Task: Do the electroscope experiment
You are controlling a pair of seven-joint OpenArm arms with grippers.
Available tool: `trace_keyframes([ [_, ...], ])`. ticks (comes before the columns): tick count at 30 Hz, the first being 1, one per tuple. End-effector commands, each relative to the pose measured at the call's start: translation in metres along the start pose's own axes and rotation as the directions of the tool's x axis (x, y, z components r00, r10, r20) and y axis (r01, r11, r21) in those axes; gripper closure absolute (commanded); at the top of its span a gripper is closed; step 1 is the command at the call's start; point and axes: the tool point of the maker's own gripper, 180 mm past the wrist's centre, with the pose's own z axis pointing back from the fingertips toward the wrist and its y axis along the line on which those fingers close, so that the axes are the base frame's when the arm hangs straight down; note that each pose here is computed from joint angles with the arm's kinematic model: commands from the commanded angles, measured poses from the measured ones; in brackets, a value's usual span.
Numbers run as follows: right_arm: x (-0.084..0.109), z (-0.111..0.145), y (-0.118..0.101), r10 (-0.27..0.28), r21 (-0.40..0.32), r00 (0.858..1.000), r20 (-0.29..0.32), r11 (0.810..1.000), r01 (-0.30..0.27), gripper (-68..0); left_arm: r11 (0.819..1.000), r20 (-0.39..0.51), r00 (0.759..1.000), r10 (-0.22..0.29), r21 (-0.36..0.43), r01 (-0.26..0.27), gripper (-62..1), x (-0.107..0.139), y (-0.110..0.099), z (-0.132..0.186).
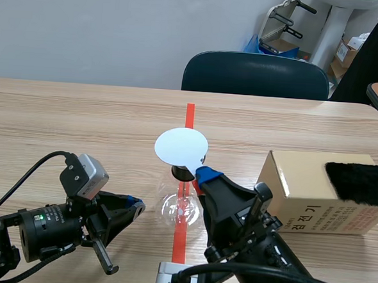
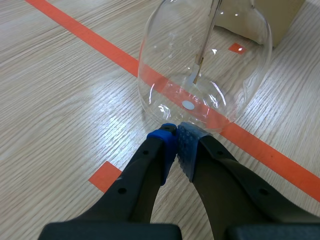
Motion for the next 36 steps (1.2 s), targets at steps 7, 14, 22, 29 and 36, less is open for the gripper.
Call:
trace_keyframes([
  [7, -0.005, -0.004, -0.017, 0.026, -0.082, 1.0, 0.001, 0.996, -0.026, -1.5, 1.0, 0.045, 0.999, -0.001, 0.002, 0.001, -3.6, 0.013, 0.001, -0.002],
  [14, -0.012, -0.004, -0.018, 0.022, -0.082, 0.999, -0.042, 0.996, -0.026, -1.5, 1.0, 0.045, 0.999, -0.001, 0.002, 0.001, -3.6, 0.013, 0.001, -0.002],
  [22, -0.046, 0.001, -0.018, 0.006, -0.081, 0.973, -0.23, 0.996, -0.025, -1.5, 1.0, 0.045, 0.999, -0.001, 0.002, 0.001, -3.6, 0.013, 0.001, -0.002],
  [29, -0.077, 0.012, -0.018, -0.009, -0.081, 0.916, -0.401, 0.996, -0.025, -1.5, 1.0, 0.045, 0.999, -0.002, 0.002, 0.002, -3.6, 0.013, 0.001, -0.002],
  [36, -0.098, 0.022, -0.018, -0.02, -0.081, 0.857, -0.515, 0.996, -0.025, -1.5, 1.0, 0.045, 0.999, -0.002, 0.003, 0.002, -3.6, 0.013, 0.001, -0.002],
])
